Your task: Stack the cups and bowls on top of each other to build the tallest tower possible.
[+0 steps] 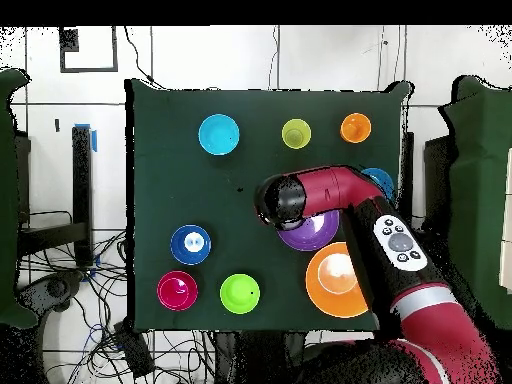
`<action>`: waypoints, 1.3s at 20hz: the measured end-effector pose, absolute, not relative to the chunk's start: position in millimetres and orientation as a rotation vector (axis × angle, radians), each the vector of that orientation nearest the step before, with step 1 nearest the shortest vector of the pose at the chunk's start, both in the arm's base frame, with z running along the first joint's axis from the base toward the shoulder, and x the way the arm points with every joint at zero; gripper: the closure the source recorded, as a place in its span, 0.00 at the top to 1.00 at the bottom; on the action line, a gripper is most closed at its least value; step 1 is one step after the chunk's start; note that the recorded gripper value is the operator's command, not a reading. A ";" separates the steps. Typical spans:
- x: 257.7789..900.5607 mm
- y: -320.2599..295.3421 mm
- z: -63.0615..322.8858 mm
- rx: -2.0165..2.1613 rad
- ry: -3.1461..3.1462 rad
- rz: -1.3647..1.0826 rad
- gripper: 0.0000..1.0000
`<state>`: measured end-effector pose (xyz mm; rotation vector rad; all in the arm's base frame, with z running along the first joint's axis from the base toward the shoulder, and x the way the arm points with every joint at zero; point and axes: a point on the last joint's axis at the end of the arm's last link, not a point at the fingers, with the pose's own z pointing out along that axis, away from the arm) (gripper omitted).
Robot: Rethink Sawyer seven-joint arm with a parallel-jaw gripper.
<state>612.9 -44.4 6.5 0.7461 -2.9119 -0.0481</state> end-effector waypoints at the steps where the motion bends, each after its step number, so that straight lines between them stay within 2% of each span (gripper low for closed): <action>1: 611.4 -45.9 5.9 0.744 -2.907 -0.040 1.00; 14: 606.1 -60.6 9.3 0.719 -2.895 0.018 1.00; 26: 576.4 -87.5 14.4 0.294 -2.983 0.133 1.00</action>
